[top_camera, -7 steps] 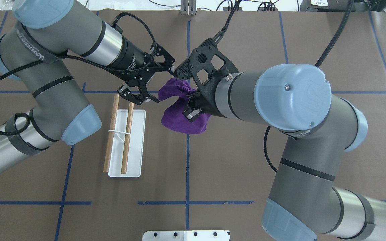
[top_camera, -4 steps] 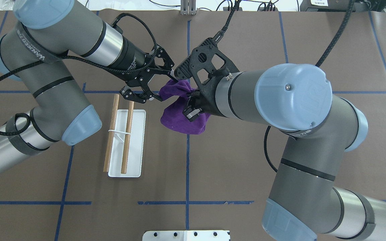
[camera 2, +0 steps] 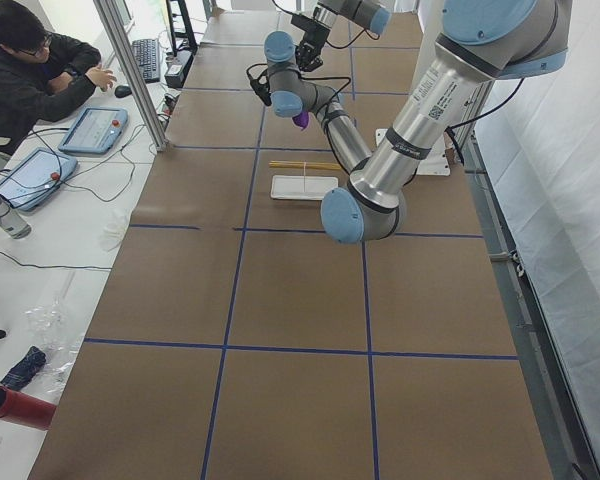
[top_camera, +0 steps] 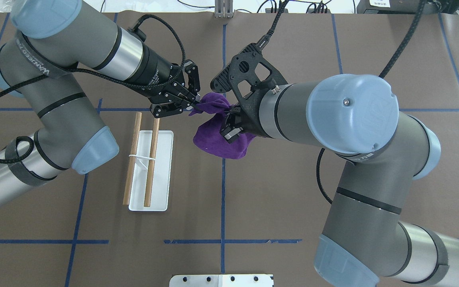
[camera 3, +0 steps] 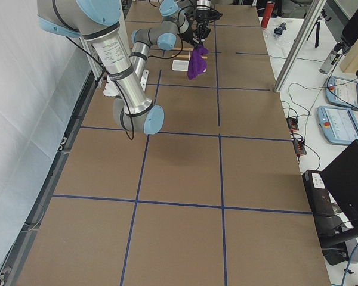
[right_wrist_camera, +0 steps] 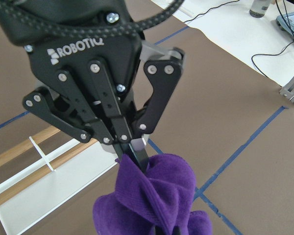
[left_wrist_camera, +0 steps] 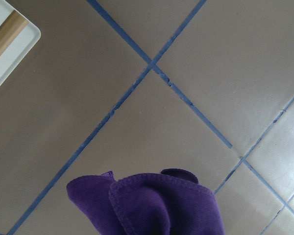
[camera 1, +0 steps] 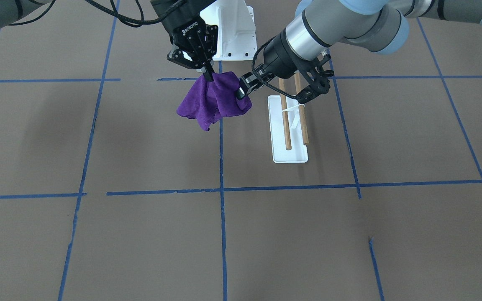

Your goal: Hang towel on rack

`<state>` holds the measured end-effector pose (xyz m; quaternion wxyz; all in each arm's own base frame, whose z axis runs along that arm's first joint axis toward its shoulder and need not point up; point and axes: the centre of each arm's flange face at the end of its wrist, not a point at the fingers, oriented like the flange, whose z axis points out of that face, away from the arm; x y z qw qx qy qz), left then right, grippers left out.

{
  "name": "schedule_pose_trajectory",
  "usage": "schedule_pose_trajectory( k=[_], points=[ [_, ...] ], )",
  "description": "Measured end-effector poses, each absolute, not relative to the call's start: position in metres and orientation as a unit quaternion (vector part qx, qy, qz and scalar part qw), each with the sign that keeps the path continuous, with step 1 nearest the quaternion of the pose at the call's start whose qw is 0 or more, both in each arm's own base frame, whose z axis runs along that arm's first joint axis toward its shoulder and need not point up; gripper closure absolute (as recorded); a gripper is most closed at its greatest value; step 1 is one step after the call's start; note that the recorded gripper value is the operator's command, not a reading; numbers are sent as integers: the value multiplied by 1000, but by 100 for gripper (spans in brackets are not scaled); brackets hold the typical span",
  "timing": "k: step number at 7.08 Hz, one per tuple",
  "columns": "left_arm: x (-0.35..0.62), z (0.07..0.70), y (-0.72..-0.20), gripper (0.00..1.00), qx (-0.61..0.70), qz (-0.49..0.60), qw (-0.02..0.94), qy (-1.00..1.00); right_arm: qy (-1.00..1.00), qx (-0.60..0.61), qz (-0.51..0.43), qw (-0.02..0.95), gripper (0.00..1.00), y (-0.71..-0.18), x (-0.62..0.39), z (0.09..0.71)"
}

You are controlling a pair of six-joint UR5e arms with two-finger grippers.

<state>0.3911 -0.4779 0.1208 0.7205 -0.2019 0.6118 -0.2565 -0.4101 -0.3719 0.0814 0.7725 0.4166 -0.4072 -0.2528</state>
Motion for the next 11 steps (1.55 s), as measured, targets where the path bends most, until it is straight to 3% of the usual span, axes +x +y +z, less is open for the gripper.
schedule_pose_trajectory(
  k=[4, 7, 11],
  points=[
    [364, 166, -471, 100, -175, -246, 736, 606, -404, 311, -204, 836, 0, -387, -403, 117],
    [342, 223, -453, 100, -146, -218, 763, 591, -385, 184, -178, 887, 0, -455, -362, 170],
    [307, 347, -437, 100, -71, -153, 828, 535, -339, 137, -200, 909, 0, -530, -295, 268]
  ],
)
